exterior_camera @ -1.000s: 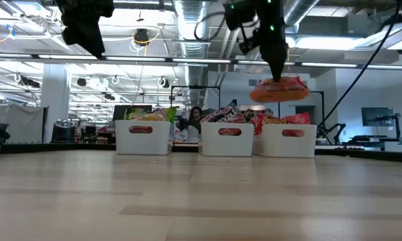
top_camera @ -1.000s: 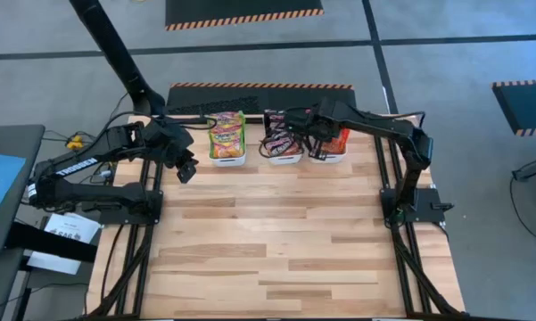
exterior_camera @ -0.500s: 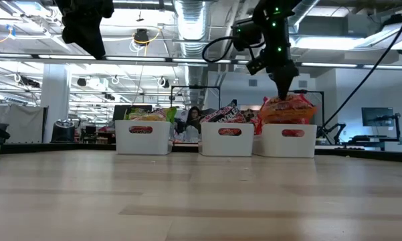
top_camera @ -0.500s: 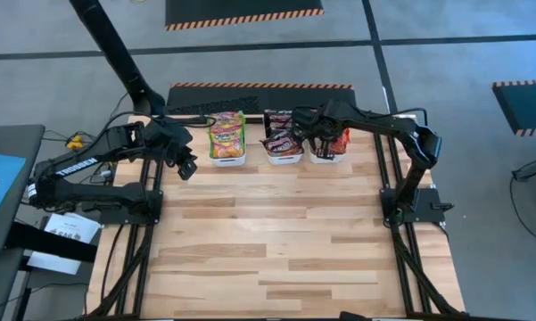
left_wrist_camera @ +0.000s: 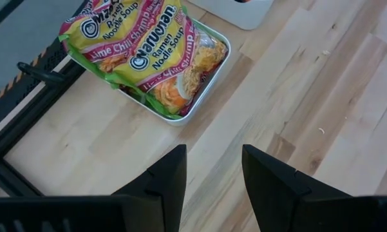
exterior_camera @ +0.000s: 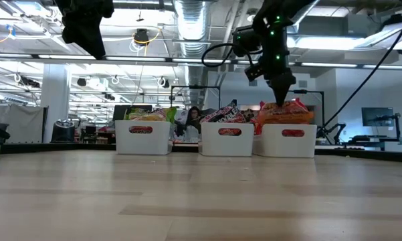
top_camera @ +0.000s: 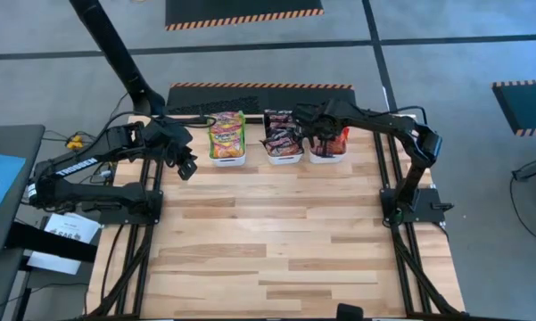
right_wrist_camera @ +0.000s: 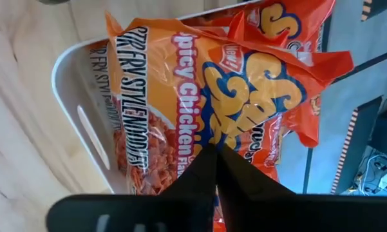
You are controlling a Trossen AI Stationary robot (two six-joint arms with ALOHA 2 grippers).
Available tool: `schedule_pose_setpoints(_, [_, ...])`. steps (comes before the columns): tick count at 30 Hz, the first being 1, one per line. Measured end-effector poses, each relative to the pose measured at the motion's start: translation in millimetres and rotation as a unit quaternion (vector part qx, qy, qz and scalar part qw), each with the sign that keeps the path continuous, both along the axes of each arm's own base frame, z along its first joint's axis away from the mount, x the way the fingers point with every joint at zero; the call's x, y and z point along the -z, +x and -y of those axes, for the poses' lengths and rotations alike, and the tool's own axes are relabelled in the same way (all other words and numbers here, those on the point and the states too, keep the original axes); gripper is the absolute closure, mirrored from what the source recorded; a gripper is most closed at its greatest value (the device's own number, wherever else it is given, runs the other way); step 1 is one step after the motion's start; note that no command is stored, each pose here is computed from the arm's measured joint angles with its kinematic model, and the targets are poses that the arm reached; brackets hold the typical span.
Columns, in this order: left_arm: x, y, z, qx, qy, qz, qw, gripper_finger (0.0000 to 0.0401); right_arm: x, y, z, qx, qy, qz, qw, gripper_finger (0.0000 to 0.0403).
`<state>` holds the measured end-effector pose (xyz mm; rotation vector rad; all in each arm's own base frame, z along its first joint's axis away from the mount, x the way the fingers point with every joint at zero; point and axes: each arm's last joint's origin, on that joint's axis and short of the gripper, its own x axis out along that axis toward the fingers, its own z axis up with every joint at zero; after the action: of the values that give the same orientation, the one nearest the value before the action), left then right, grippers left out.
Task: Sort Maruchan noodles
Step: Put the orange noodle pack into the right white bin
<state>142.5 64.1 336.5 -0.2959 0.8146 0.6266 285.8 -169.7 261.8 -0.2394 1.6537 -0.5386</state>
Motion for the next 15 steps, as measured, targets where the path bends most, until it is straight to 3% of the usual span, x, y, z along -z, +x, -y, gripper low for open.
schedule_pose_setpoints(15, [0, 0, 0, 0.000, 0.000, 0.000, 1.000, 0.0266, 0, -3, -10, 0.026, 0.035, -0.012, 0.999, 0.0296])
